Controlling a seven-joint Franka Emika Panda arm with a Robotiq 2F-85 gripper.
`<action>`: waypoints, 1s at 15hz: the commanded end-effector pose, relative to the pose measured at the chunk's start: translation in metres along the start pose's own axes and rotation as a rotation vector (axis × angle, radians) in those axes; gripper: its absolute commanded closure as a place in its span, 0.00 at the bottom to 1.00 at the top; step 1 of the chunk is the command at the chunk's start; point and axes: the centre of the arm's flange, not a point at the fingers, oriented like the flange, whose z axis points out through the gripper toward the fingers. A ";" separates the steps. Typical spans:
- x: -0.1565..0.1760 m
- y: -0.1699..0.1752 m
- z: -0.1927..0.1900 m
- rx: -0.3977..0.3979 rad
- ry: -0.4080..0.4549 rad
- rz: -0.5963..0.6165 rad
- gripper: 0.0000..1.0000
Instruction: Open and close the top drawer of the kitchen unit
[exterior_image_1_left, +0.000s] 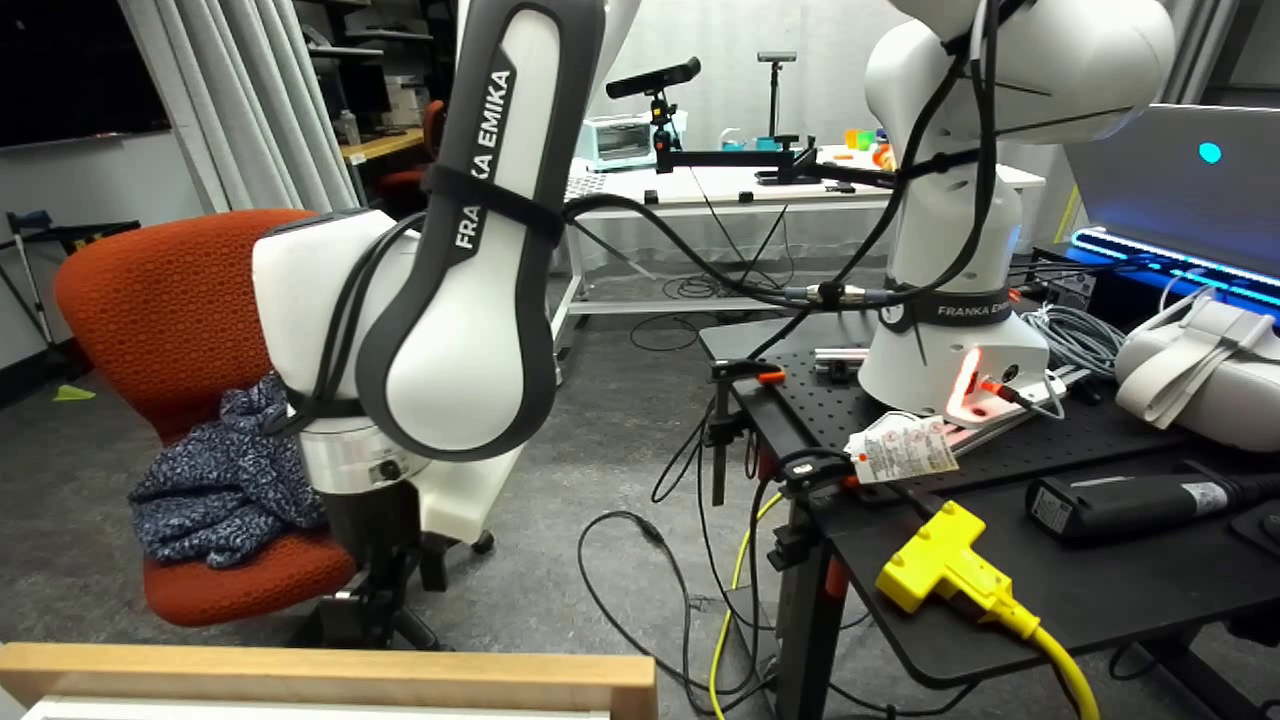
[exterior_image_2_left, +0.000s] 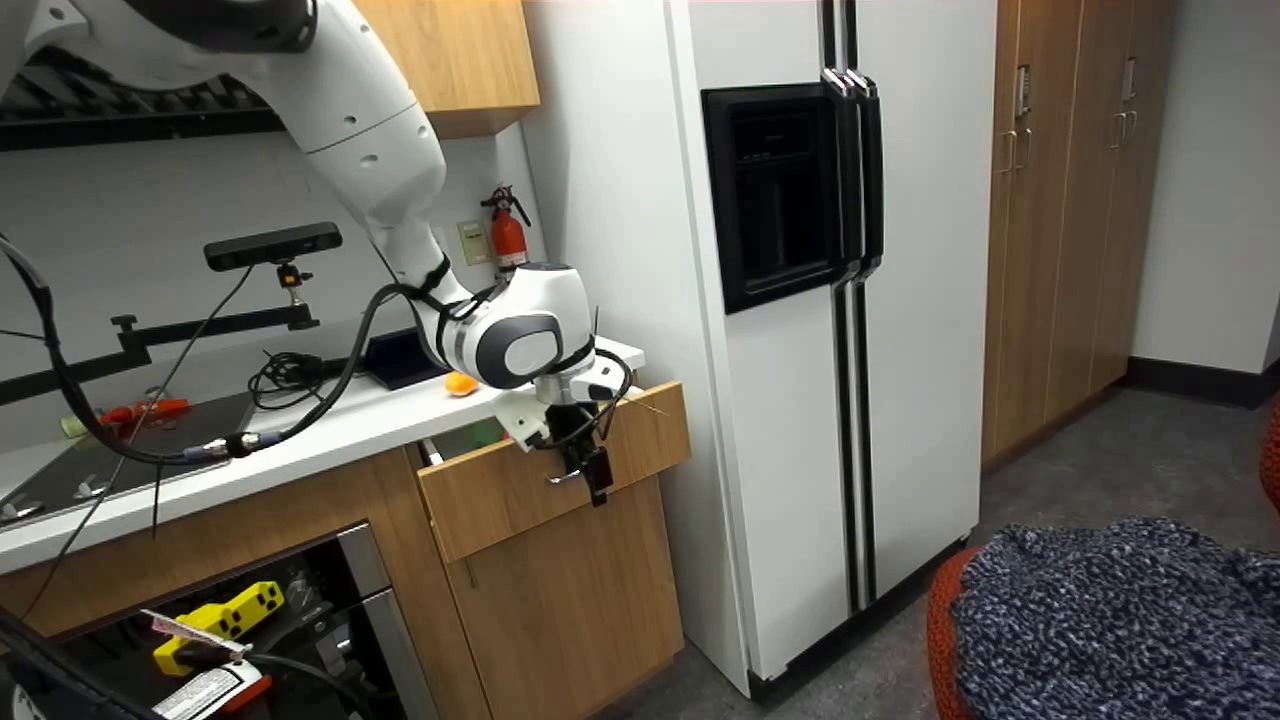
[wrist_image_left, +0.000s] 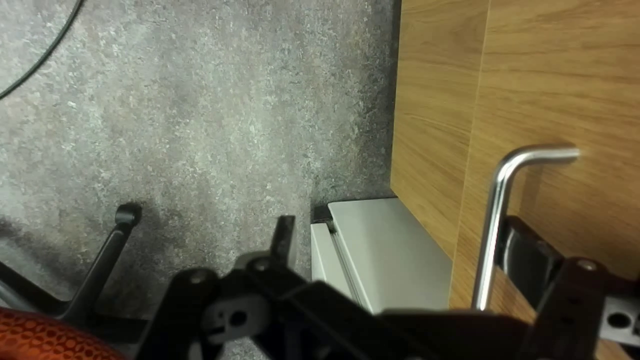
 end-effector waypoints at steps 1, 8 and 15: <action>0.006 -0.009 -0.031 0.026 0.090 -0.011 0.00; 0.012 -0.011 -0.071 0.124 0.247 0.016 0.00; 0.032 -0.030 -0.110 0.242 0.311 -0.008 0.00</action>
